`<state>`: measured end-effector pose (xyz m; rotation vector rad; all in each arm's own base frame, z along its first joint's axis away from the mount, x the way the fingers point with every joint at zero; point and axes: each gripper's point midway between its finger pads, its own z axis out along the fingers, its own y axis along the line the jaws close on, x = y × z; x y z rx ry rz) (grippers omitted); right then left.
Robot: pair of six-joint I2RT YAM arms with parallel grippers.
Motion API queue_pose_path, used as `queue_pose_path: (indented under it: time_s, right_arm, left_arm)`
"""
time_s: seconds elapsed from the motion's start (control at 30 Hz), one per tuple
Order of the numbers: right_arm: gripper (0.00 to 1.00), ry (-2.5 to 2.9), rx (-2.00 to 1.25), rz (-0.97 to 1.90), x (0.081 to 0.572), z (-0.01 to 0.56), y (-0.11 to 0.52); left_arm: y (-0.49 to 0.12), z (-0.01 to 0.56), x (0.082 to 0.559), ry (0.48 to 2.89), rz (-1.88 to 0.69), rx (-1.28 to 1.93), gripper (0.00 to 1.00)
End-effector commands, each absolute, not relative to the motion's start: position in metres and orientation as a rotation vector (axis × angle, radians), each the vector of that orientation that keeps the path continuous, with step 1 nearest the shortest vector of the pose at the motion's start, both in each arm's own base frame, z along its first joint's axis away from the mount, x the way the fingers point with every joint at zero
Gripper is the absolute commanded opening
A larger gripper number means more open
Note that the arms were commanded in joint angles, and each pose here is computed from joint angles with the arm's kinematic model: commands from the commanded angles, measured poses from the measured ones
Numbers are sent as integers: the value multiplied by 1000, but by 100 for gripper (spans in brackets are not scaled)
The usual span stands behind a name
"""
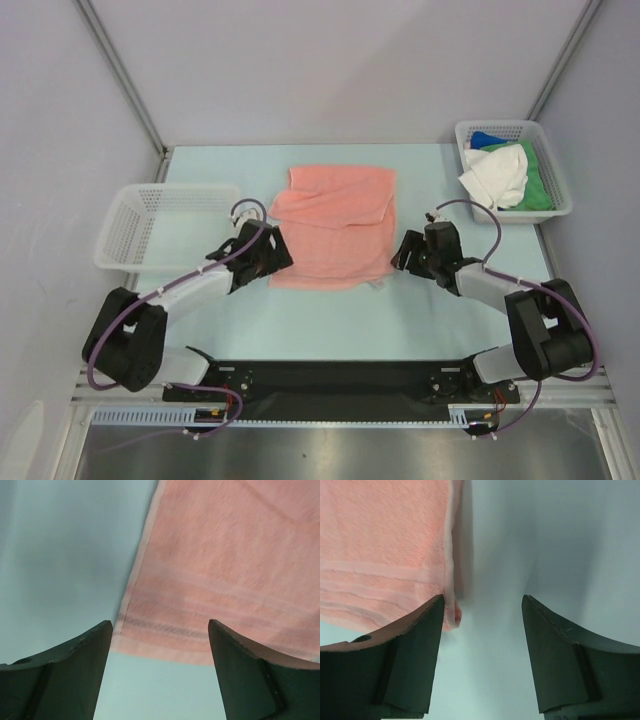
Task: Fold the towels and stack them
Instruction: Fold the towel
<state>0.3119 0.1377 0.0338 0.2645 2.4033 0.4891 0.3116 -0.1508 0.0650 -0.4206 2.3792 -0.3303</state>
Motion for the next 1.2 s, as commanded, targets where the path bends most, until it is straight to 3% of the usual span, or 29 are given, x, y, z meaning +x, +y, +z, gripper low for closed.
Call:
queue_pose_path:
  time_s: [0.0,0.23,0.67,0.93,1.03,1.07,1.1,1.17]
  right_arm:
    - [68,2157,232,579,348,73,157]
    - [68,2133,197,623,342,76,173]
    - [66,2220,182,706,319,66,187]
    - [64,2267,169,741,302,45,200]
    - [52,2277,163,760,302,47,203]
    - [41,2281,165,765,302,49,204]
    - [35,2271,164,774,303,56,205]
    - [25,2299,174,764,304,64,206]
  left_arm:
    - [-143,43,289,2403,-322,-498,82]
    - [-136,24,276,2433,-294,-494,82]
    - [-133,7,275,2463,-260,-486,70]
    - [-134,2,264,2478,-273,-455,51]
    - [-137,1,262,2479,-293,-444,36]
    - [-138,1,261,2481,-299,-437,32]
    - [-140,2,261,2480,-305,-432,23]
    - [-142,3,260,2482,-313,-411,14]
